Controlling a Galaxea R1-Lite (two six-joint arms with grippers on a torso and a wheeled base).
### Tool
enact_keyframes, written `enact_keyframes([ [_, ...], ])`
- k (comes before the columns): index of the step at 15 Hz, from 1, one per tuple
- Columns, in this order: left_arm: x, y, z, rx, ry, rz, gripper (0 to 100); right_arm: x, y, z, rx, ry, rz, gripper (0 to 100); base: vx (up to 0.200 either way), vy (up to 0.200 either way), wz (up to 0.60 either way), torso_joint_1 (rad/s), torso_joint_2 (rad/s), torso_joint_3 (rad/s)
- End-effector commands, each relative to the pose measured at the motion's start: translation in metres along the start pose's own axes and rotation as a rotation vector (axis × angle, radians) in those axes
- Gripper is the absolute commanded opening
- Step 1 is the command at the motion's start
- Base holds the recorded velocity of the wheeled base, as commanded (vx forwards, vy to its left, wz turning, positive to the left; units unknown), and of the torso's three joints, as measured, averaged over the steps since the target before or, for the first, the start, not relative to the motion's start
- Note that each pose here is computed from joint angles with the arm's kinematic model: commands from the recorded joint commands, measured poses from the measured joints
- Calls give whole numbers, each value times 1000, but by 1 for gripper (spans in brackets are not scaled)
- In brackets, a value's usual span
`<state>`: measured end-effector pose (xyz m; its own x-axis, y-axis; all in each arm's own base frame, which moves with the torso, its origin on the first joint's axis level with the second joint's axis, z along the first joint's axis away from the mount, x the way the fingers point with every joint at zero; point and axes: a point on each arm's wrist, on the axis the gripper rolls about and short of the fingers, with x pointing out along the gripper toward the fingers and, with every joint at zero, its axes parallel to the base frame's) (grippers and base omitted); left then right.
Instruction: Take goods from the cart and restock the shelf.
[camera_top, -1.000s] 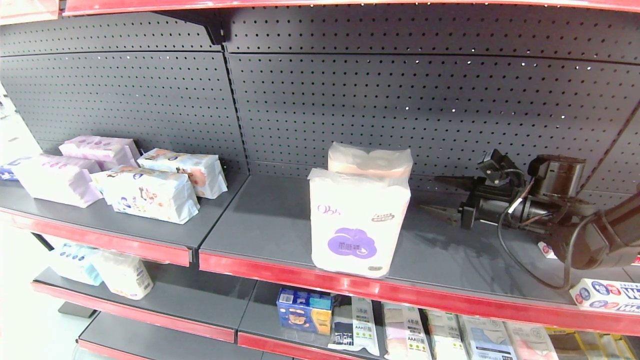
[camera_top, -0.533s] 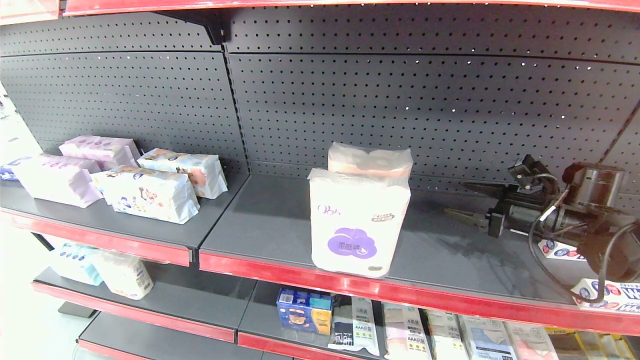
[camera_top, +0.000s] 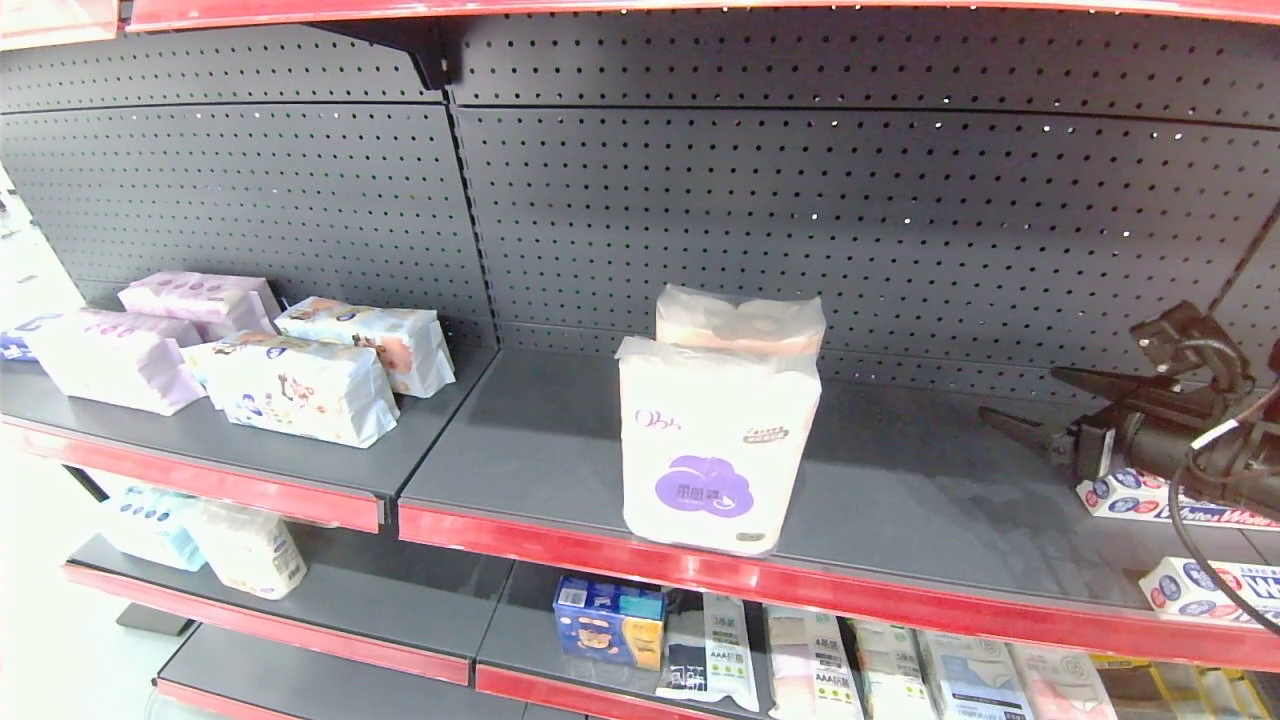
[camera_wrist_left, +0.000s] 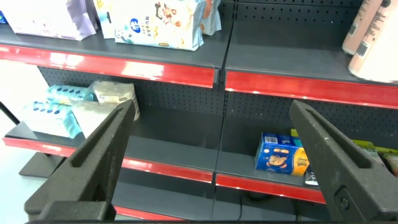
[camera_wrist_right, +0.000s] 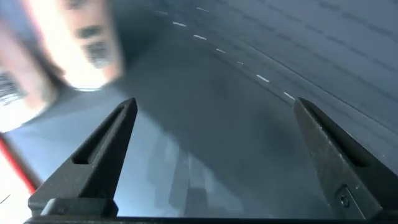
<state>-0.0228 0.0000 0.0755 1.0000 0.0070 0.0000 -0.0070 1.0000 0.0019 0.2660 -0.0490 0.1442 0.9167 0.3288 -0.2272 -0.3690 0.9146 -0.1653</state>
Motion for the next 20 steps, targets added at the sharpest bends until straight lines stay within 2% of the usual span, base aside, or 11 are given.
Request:
enact_keyframes([
  [1, 0, 0, 0, 0, 2, 2, 100, -39, 17, 12, 51, -14, -143, 100, 0, 0, 0, 0, 0, 0],
  [4, 0, 0, 0, 1, 2, 1, 100, -75, 40, 7, 109, -3, -297, 100, 0, 0, 0, 0, 0, 0],
  [8, 0, 0, 0, 1, 2, 1, 100, -102, 67, -1, 163, -30, -302, 100, 0, 0, 0, 0, 0, 0],
  [10, 0, 0, 0, 0, 2, 2, 100, -132, 93, -6, 167, -4, -299, 100, 0, 0, 0, 0, 0, 0],
  [12, 0, 0, 0, 0, 2, 1, 100, -148, 107, -15, 194, 5, -269, 100, 0, 0, 0, 0, 0, 0],
  [13, 0, 0, 0, 0, 2, 1, 100, -148, 107, -15, 194, 5, -269, 100, 0, 0, 0, 0, 0, 0],
  [15, 0, 0, 0, 0, 2, 1, 100, -165, 125, -43, 188, 9, -238, 100, 0, 0, 0, 0, 0, 0],
  [20, 0, 0, 0, 0, 2, 1, 100, -183, 137, -51, 170, -23, -196, 100, 0, 0, 0, 0, 0, 0],
])
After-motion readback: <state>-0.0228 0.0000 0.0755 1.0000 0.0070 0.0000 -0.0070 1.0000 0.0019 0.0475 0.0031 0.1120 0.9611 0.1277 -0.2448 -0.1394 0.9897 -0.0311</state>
